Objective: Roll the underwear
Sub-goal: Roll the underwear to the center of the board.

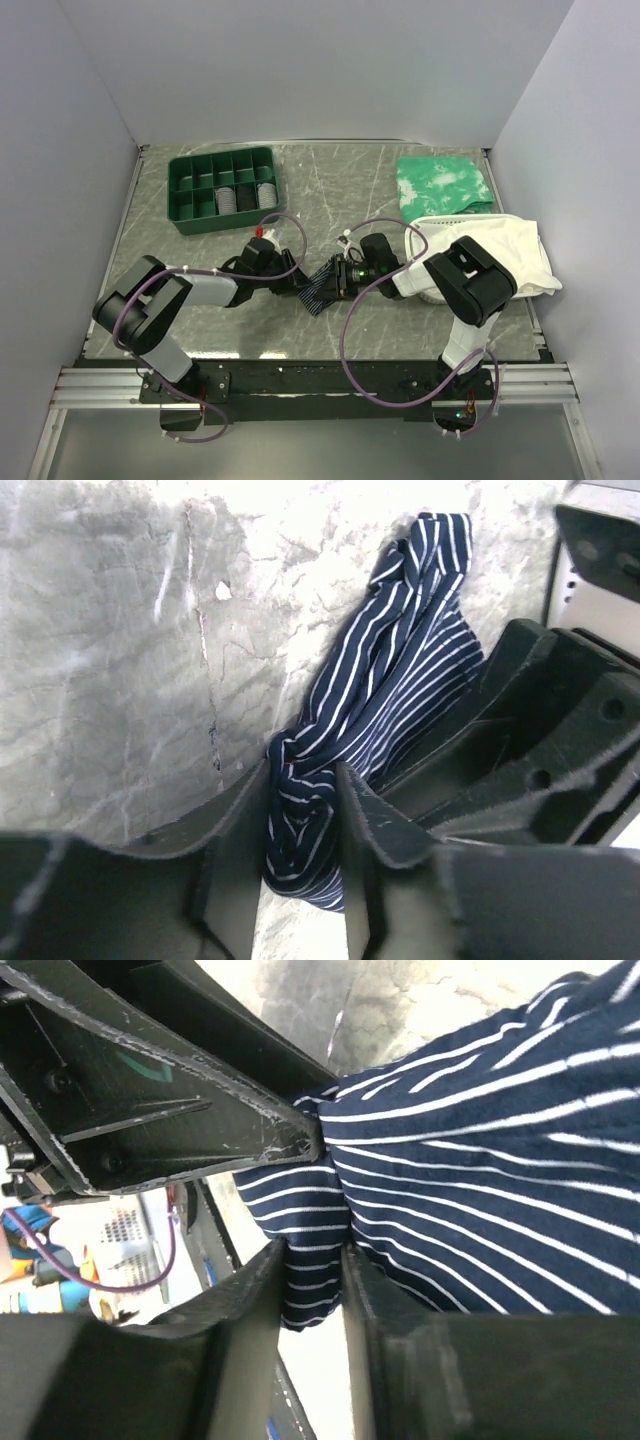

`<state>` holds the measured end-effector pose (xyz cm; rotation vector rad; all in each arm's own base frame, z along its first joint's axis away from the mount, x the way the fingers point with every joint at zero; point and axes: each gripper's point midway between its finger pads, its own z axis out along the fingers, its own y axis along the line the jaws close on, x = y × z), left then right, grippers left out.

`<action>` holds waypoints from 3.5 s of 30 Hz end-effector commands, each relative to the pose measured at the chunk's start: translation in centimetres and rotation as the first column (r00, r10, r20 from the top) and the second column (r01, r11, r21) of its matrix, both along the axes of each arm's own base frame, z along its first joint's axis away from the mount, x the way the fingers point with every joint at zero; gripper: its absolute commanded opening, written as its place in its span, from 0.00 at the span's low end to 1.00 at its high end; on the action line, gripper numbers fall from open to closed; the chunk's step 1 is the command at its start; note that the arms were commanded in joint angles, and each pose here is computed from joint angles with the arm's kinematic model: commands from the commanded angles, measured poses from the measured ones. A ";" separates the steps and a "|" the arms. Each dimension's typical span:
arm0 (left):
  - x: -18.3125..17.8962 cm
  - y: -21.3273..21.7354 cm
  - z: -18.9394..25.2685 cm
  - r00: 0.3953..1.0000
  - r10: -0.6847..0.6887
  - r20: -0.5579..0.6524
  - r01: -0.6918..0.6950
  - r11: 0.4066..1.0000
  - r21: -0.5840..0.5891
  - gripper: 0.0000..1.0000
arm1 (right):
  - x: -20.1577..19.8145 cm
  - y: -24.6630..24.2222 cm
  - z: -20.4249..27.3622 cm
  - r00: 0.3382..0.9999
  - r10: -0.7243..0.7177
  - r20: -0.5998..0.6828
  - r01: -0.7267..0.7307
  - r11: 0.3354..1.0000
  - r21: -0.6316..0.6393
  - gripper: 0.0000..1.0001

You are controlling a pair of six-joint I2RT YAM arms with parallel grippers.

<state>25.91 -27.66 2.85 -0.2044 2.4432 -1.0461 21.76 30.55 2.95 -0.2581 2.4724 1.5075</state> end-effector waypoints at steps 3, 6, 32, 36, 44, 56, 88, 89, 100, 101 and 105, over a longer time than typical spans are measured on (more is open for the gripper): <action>-1.9 1.7 -3.5 0.995 -0.027 -0.101 0.046 0.982 0.184 0.28 | 1.5 -0.3 2.9 0.993 -0.014 0.119 0.018 0.999 -0.032 0.45; -1.9 1.6 -3.3 0.994 -0.043 -0.104 0.063 0.979 0.195 0.25 | 2.1 -1.3 3.5 0.982 -0.044 0.184 0.062 0.994 -0.093 0.51; -3.7 6.9 -1.2 0.979 0.132 -0.158 -0.058 0.913 0.404 0.20 | -0.3 0.0 8.8 0.800 0.125 0.587 0.167 0.893 -0.417 0.59; -3.5 6.7 -0.8 0.978 0.121 -0.171 -0.040 0.908 0.417 0.21 | -1.6 1.9 8.5 0.767 0.191 0.612 0.143 0.879 -0.455 0.60; -2.7 5.7 -0.4 0.981 0.082 -0.177 -0.001 0.910 0.414 0.23 | -3.3 4.7 5.5 0.722 0.355 0.593 0.072 0.814 -0.576 0.63; -2.8 5.6 -0.6 0.980 0.068 -0.187 0.010 0.922 0.387 0.23 | -3.6 7.2 3.1 0.706 0.400 0.584 0.048 0.796 -0.604 0.67; -1.5 6.9 0.4 0.978 0.132 -0.163 -0.073 0.942 0.329 0.49 | -6.5 5.7 -1.5 0.793 0.387 0.471 -0.030 0.796 -0.604 0.07; -1.2 6.9 0.9 0.979 0.136 -0.149 -0.083 0.944 0.319 0.53 | -6.9 5.9 -1.2 0.794 0.389 0.467 -0.048 0.806 -0.590 0.06; 1.1 9.0 4.1 0.966 0.256 -0.038 -0.235 0.928 0.288 0.73 | -7.6 6.1 -0.3 0.889 0.270 0.369 -0.116 0.914 -0.390 0.07; 1.2 9.1 4.3 0.965 0.259 -0.031 -0.240 0.929 0.282 0.74 | -7.1 5.3 -0.8 0.907 0.246 0.341 -0.108 0.920 -0.378 0.07; 0.2 9.4 3.7 0.966 0.256 -0.025 -0.241 0.934 0.263 0.74 | -6.1 4.3 -1.0 0.949 0.182 0.259 -0.109 0.956 -0.274 0.09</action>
